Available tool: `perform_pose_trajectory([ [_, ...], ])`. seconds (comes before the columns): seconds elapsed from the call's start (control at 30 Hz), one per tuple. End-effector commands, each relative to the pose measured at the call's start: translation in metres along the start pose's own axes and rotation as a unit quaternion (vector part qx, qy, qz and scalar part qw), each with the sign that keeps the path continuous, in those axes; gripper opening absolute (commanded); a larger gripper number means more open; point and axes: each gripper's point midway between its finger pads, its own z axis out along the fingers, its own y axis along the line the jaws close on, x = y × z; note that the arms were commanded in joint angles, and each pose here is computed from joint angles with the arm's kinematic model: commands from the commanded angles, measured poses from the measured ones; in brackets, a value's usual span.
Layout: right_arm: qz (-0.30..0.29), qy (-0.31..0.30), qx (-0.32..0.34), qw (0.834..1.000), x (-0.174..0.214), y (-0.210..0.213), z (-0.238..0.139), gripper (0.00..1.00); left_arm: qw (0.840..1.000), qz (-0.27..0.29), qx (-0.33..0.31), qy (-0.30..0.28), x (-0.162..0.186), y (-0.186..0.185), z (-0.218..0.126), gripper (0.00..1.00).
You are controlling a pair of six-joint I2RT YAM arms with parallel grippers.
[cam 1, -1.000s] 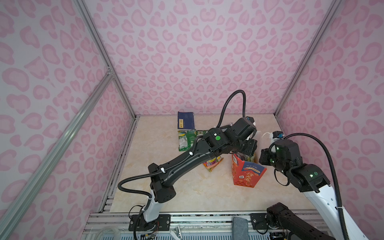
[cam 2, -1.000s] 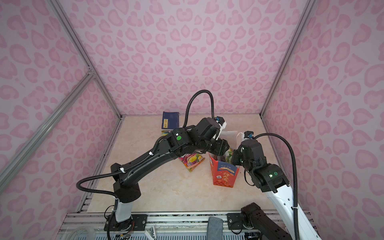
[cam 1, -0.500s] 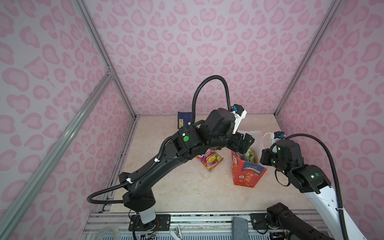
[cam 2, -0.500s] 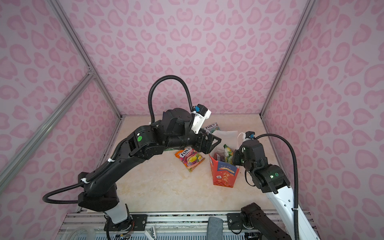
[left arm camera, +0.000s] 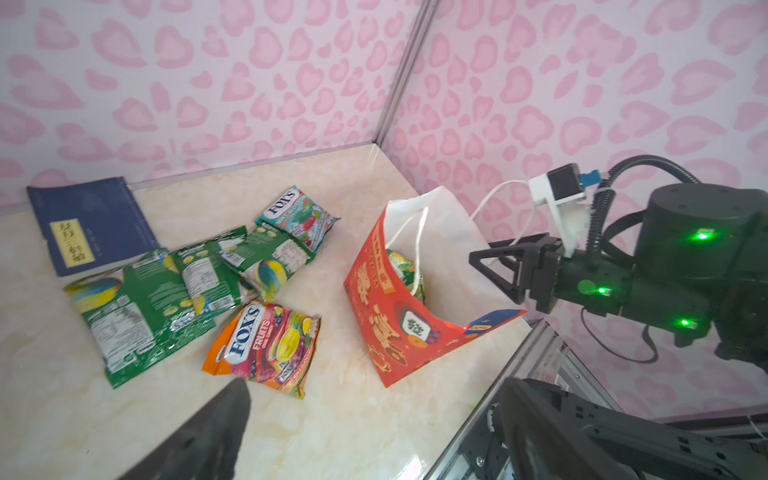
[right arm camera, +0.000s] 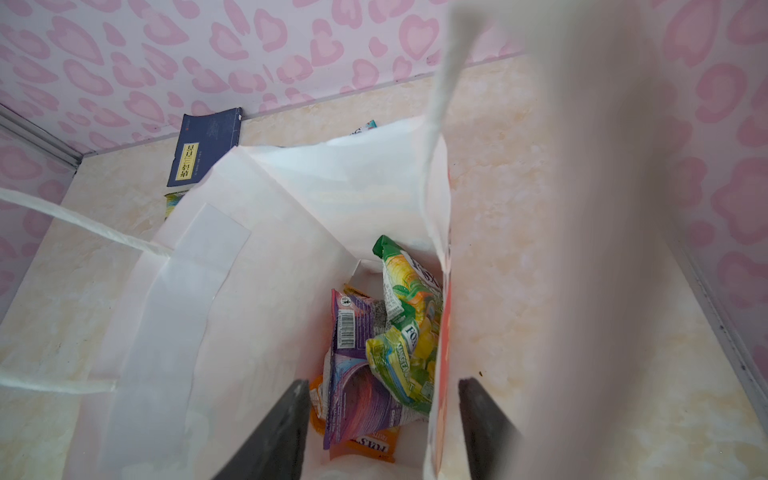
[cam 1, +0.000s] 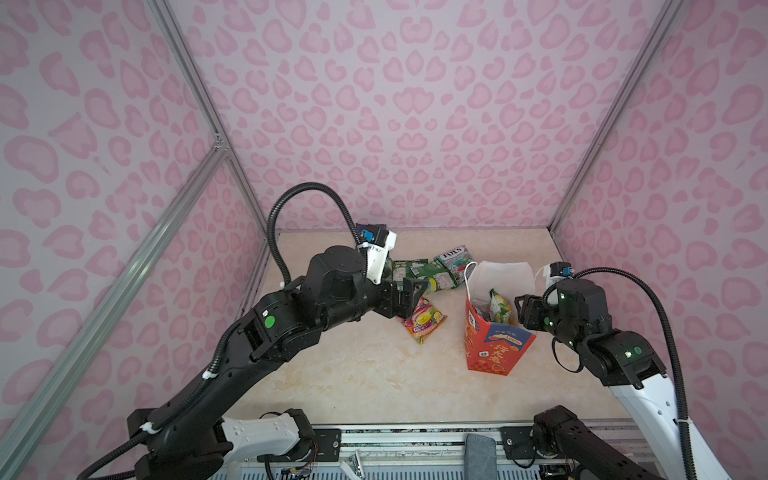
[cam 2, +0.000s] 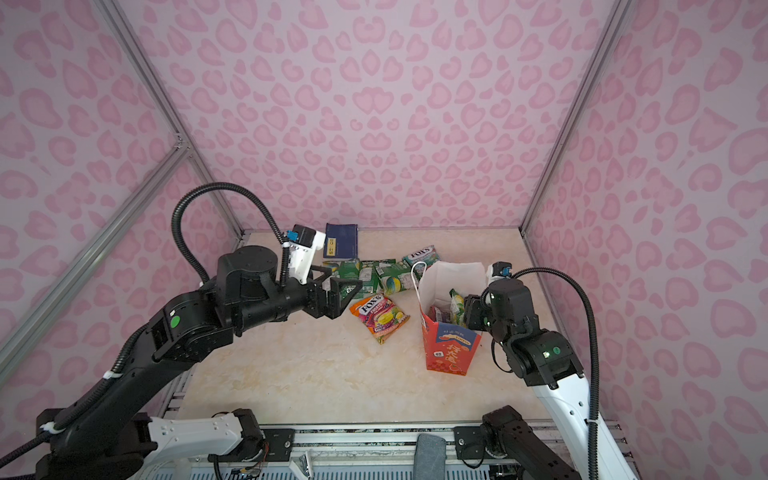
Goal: Place the snacks into the paper bag
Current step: 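Withdraw the left gripper from the bag back to the snack pile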
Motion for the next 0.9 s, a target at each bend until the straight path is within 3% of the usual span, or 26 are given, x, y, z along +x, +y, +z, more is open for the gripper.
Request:
perform_pose_trajectory([
  [0.0, -0.006, 0.005, -0.002, 1.0, 0.002, 0.0, 0.001, 0.68, 0.998, -0.046, -0.02, -0.031, -0.001, 0.027, -0.009, 0.96],
  [0.3, -0.006, 0.007, 0.001, 1.0, 0.004, -0.003, -0.002, 0.82, 0.986, -0.142, -0.07, 0.05, 0.067, 0.096, 0.025, 0.96],
  [0.47, -0.002, 0.009, -0.004, 1.0, 0.006, -0.002, -0.003, 0.87, 0.968, -0.191, -0.137, 0.083, 0.099, 0.155, 0.058, 0.96],
  [0.63, -0.002, 0.008, -0.007, 1.0, 0.006, -0.001, -0.004, 0.9, 0.947, -0.219, -0.215, 0.101, 0.112, 0.217, 0.093, 0.97],
  [0.87, -0.003, 0.007, -0.008, 1.0, 0.005, -0.001, -0.003, 0.93, 0.921, -0.213, -0.3, 0.126, 0.11, 0.289, 0.143, 0.97],
])
